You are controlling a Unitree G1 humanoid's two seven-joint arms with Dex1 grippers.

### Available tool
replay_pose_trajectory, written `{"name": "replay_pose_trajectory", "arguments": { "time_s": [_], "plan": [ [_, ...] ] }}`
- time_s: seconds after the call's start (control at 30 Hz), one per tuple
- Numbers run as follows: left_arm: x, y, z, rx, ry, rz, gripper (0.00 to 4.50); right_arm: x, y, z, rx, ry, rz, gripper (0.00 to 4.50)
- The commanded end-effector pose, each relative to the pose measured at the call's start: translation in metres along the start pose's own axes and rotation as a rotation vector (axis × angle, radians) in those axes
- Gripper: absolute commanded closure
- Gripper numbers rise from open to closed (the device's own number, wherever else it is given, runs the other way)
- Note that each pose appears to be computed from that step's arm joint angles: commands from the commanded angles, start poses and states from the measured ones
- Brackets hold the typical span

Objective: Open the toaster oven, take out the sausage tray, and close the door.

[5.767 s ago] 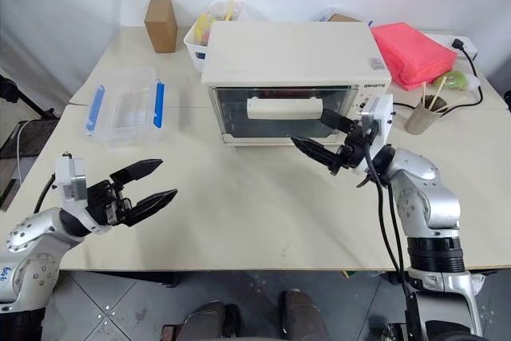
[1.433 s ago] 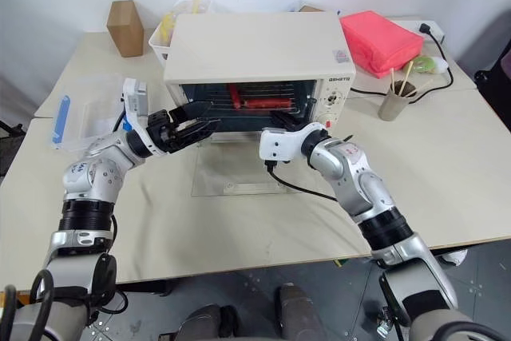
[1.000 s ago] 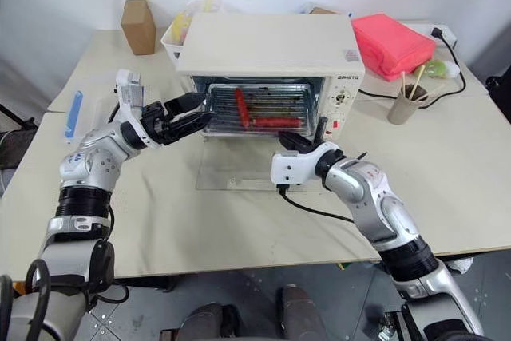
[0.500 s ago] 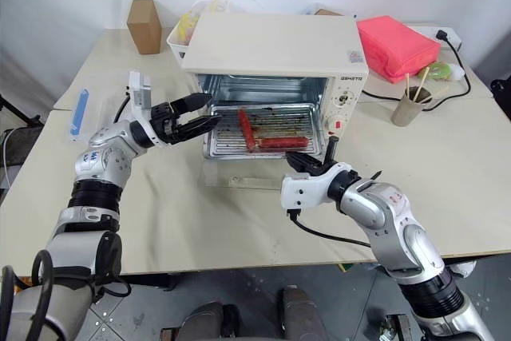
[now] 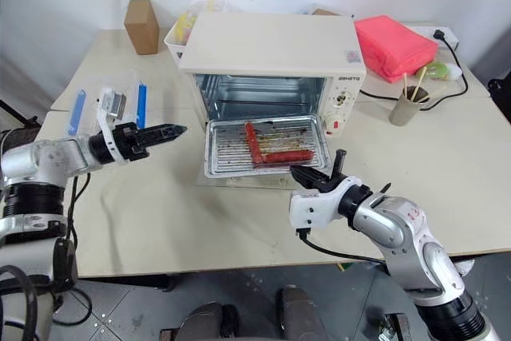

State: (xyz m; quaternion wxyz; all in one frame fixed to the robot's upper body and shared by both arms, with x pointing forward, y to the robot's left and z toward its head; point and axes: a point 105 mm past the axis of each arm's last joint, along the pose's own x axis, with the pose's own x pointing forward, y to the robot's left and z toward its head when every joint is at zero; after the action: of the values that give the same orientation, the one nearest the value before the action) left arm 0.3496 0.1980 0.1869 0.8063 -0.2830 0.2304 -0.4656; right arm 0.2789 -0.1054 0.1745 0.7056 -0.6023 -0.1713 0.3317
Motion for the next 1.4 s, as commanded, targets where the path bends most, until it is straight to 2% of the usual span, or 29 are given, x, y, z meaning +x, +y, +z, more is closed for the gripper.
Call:
{"name": "replay_pose_trajectory", "arguments": {
  "time_s": [0.03,0.27,0.37,0.47,0.67,0.87,0.93,0.97,1.03,1.13,1.23,1.33,1.4],
  "plan": [
    [-0.001,-0.012,0.001,-0.098,0.003,-0.032,0.00,-0.003,-0.015,0.010,-0.045,-0.049,-0.052,4.50],
    [0.024,-0.034,0.000,-0.236,-0.003,-0.150,0.00,0.007,-0.019,0.015,-0.062,-0.104,-0.049,4.50],
    [0.038,-0.036,-0.018,-0.280,0.056,-0.169,0.00,0.013,-0.016,0.022,-0.060,-0.153,-0.020,4.50],
    [0.044,-0.038,-0.023,-0.296,0.062,-0.188,0.58,0.015,-0.014,0.022,-0.060,-0.162,-0.002,4.50],
    [0.049,-0.030,-0.031,-0.336,0.057,-0.148,2.28,0.017,-0.018,0.021,-0.063,-0.167,-0.012,4.50],
    [0.045,-0.025,-0.025,-0.395,-0.005,-0.153,3.95,0.017,-0.015,0.019,-0.054,-0.160,-0.001,4.50],
    [0.043,-0.024,-0.026,-0.414,0.000,-0.152,4.43,0.016,-0.016,0.017,-0.039,-0.154,-0.003,4.50],
    [0.041,-0.023,-0.027,-0.432,-0.001,-0.154,4.47,0.016,-0.016,0.016,0.025,-0.153,-0.003,4.50],
    [0.037,-0.023,-0.026,-0.457,-0.010,-0.162,4.50,0.015,-0.017,0.015,0.090,-0.155,0.000,4.02],
    [0.024,-0.022,-0.023,-0.485,-0.044,-0.177,4.50,0.010,-0.016,0.017,0.076,-0.175,0.019,3.08],
    [0.008,-0.020,-0.027,-0.504,-0.058,-0.167,4.50,-0.001,-0.012,0.017,0.118,-0.205,0.040,2.34],
    [-0.011,-0.014,-0.037,-0.502,-0.055,-0.097,4.50,-0.019,-0.009,0.011,0.232,-0.232,0.042,2.34],
    [-0.024,-0.013,-0.038,-0.512,-0.085,-0.087,4.50,-0.031,-0.013,-0.004,0.318,-0.206,-0.031,2.34]
  ]
}}
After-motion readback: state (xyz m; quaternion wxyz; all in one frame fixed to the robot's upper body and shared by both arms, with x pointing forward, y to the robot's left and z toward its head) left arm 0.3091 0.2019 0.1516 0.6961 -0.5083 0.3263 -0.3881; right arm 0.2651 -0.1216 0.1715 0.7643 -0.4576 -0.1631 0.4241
